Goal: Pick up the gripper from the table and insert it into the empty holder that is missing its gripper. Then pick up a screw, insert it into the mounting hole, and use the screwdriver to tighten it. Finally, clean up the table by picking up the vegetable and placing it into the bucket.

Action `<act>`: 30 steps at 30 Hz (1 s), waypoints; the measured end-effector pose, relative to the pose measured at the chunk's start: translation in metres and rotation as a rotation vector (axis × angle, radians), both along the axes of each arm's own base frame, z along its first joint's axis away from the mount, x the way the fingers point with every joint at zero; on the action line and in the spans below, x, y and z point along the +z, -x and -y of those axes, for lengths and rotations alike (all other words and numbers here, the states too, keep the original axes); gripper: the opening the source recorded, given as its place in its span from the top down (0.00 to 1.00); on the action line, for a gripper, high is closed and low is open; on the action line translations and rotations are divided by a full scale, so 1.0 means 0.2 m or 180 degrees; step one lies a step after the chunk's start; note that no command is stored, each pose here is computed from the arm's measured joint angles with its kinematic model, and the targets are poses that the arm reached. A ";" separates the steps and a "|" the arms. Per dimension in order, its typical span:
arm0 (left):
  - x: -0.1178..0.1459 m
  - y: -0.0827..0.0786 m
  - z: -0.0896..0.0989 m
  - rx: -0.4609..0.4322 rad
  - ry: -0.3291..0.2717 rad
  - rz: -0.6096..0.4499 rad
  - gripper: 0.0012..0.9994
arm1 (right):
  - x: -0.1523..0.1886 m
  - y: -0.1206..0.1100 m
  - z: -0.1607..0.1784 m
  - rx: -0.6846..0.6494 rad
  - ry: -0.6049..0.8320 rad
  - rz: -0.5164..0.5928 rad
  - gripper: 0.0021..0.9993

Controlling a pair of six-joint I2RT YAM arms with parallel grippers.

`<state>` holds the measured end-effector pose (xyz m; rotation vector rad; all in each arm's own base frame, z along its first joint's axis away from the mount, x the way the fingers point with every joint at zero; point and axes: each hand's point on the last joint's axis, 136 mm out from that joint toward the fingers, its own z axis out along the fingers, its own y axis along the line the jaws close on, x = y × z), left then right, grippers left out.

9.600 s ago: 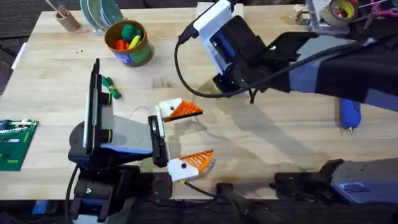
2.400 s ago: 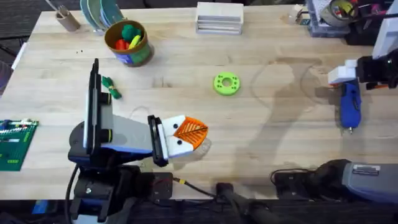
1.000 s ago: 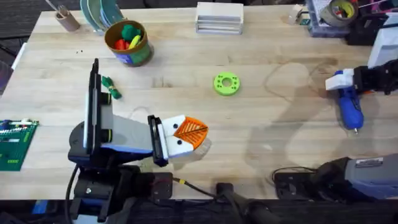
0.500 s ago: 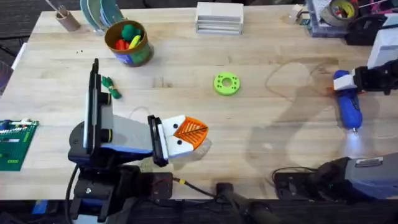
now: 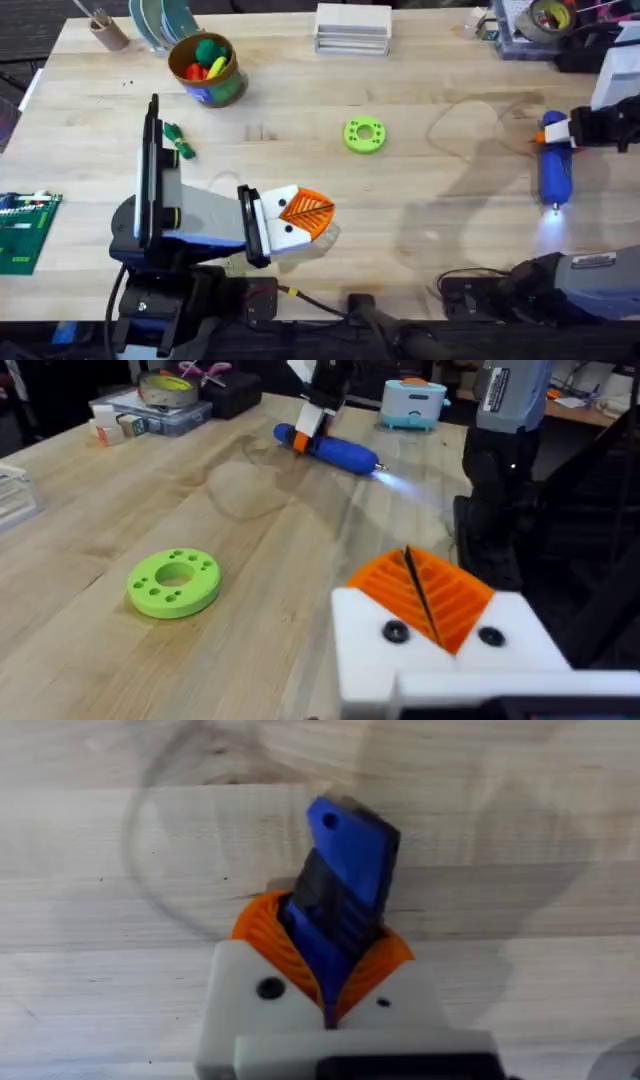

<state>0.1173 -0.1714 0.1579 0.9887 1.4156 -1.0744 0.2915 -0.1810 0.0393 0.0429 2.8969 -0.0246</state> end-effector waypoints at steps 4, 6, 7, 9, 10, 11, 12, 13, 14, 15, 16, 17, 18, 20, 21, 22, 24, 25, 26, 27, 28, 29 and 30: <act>0.00 0.00 0.00 0.0000 0.0000 0.0000 1.00 | 0.00 0.00 0.00 -0.0003 -0.0001 0.0002 0.97; 0.00 0.00 0.00 0.0000 0.0000 0.0002 1.00 | 0.00 0.00 0.00 -0.0002 0.0003 0.0005 0.97; 0.00 0.00 0.00 0.0000 0.0000 0.0000 1.00 | 0.00 0.00 0.00 -0.0003 0.0004 0.0007 0.97; 0.00 0.00 0.00 0.0000 0.0000 0.0002 1.00 | 0.00 -0.01 0.00 -0.0003 0.0009 0.0013 0.97; 0.00 0.00 0.00 0.0000 0.0000 0.0002 1.00 | 0.00 -0.01 0.00 -0.0003 0.0010 0.0015 0.97; 0.00 0.00 0.00 0.0000 0.0000 0.0001 1.00 | 0.00 -0.01 0.00 -0.0003 0.0010 0.0016 0.97; 0.00 0.00 0.00 0.0000 0.0000 0.0002 1.00 | 0.00 -0.01 0.00 -0.0003 0.0010 0.0016 0.97; 0.00 0.00 0.00 0.0001 0.0000 0.0001 1.00 | 0.00 -0.01 0.00 -0.0003 0.0011 0.0017 0.97; 0.00 0.00 0.00 0.0001 0.0000 0.0002 1.00 | 0.00 -0.01 0.00 -0.0003 0.0011 0.0017 0.97; 0.00 0.00 0.00 0.0001 0.0000 0.0002 1.00 | 0.00 -0.01 0.00 -0.0003 0.0011 0.0017 0.97; 0.00 0.00 0.00 0.0001 0.0000 0.0001 1.00 | 0.00 -0.01 0.00 -0.0003 0.0010 0.0017 0.97; 0.00 0.00 0.00 0.0001 0.0000 0.0002 1.00 | 0.00 -0.01 0.00 -0.0003 0.0011 0.0019 0.97; 0.00 0.00 0.00 0.0001 0.0000 0.0002 1.00 | 0.00 -0.01 0.01 -0.0003 0.0013 0.0022 0.97; 0.00 0.00 0.00 0.0001 0.0000 0.0002 1.00 | 0.01 -0.01 0.01 -0.0003 0.0020 0.0031 0.97; 0.00 0.00 0.00 0.0001 0.0000 0.0002 1.00 | 0.02 -0.01 0.01 -0.0004 0.0031 0.0048 0.97; 0.00 0.00 0.00 0.0002 0.0000 0.0002 1.00 | 0.04 -0.02 0.01 -0.0009 0.0047 0.0074 0.97; 0.00 0.00 0.00 0.0004 0.0000 0.0002 1.00 | 0.08 -0.03 0.02 -0.0069 0.0089 0.0159 0.97; 0.00 0.00 0.00 0.0006 -0.0001 0.0002 1.00 | 0.11 -0.04 0.03 -0.0114 0.0114 0.0215 0.97; 0.00 0.00 0.00 0.0007 -0.0001 0.0002 1.00 | 0.15 -0.05 0.04 -0.0161 0.0136 0.0274 0.97; 0.00 0.00 0.00 0.0008 -0.0001 0.0003 1.00 | 0.17 -0.06 0.04 -0.0197 0.0156 0.0321 0.97; 0.00 0.00 0.00 0.0008 -0.0001 0.0003 1.00 | 0.21 -0.07 0.05 -0.0234 0.0175 0.0382 0.97; 0.00 0.00 0.00 0.0008 -0.0001 0.0003 1.00 | 0.24 -0.08 0.05 -0.0259 0.0190 0.0445 0.97; 0.00 0.00 0.00 0.0008 -0.0001 0.0003 1.00 | 0.27 -0.08 0.05 -0.0278 0.0197 0.0496 0.97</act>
